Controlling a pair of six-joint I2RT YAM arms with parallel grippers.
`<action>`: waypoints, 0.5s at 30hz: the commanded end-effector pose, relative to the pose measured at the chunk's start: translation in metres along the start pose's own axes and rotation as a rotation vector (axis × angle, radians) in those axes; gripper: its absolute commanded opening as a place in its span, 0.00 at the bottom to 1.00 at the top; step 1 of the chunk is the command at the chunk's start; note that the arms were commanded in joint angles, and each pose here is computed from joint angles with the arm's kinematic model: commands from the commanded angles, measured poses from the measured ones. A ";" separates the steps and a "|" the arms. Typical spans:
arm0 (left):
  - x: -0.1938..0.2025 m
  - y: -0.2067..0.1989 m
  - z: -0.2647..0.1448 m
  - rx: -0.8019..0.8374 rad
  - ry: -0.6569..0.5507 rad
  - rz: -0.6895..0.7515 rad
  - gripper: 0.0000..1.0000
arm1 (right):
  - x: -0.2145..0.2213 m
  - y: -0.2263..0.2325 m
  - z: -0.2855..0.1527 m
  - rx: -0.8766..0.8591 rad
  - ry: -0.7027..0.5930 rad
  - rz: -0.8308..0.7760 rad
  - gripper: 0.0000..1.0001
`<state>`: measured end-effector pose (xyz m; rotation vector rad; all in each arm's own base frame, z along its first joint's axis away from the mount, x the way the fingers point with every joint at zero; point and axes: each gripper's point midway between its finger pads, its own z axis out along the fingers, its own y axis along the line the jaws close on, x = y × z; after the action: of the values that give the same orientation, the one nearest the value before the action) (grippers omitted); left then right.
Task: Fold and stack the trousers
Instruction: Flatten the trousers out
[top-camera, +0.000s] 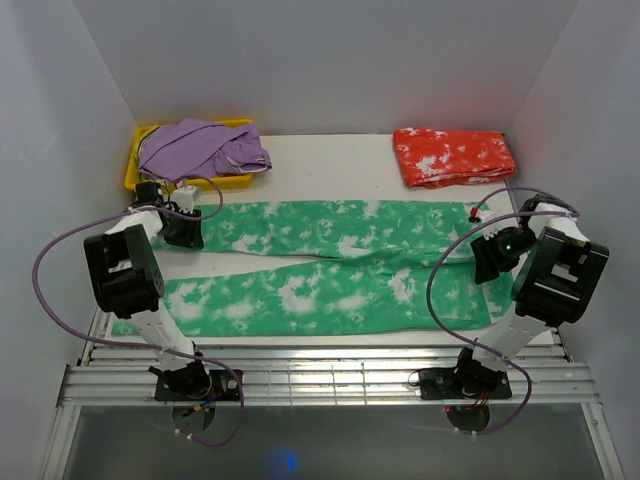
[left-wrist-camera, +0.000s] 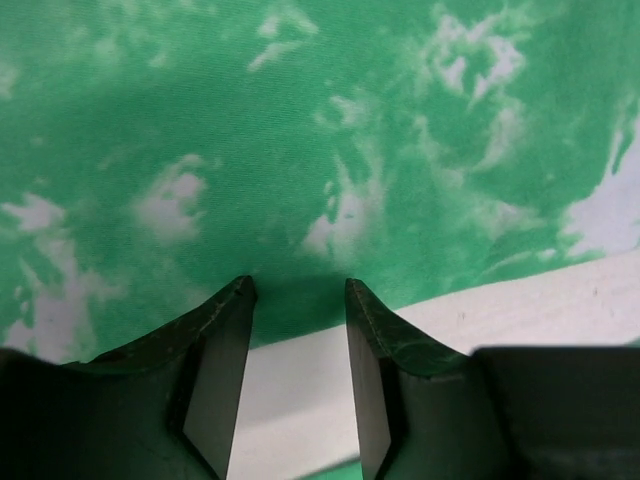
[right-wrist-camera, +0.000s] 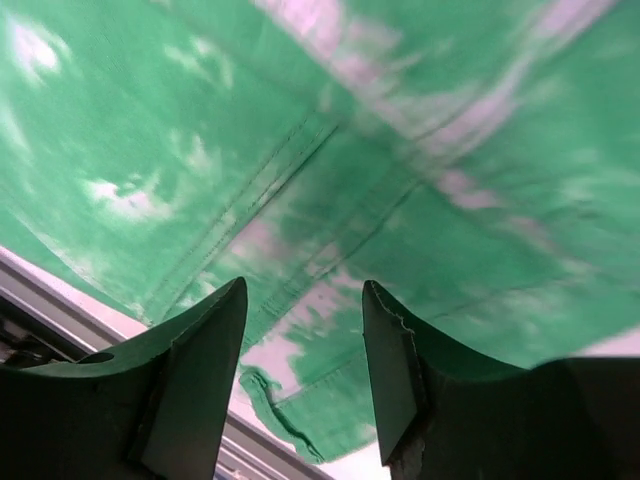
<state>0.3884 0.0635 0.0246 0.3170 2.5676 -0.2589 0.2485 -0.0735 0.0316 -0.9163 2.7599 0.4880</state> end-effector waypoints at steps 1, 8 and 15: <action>0.048 -0.020 -0.024 0.032 0.139 0.049 0.53 | -0.091 -0.032 -0.062 0.080 -0.311 -0.057 0.55; -0.023 -0.015 -0.053 0.077 0.038 0.095 0.60 | -0.159 -0.068 -0.076 0.073 -0.446 -0.016 0.52; -0.072 0.023 -0.029 0.027 0.003 0.085 0.60 | -0.196 -0.083 -0.034 0.077 -0.434 -0.016 0.48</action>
<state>0.4338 0.0773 0.1025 0.4565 2.5014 -0.2210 0.4326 -0.0614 0.1009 -0.7312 2.3794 0.4865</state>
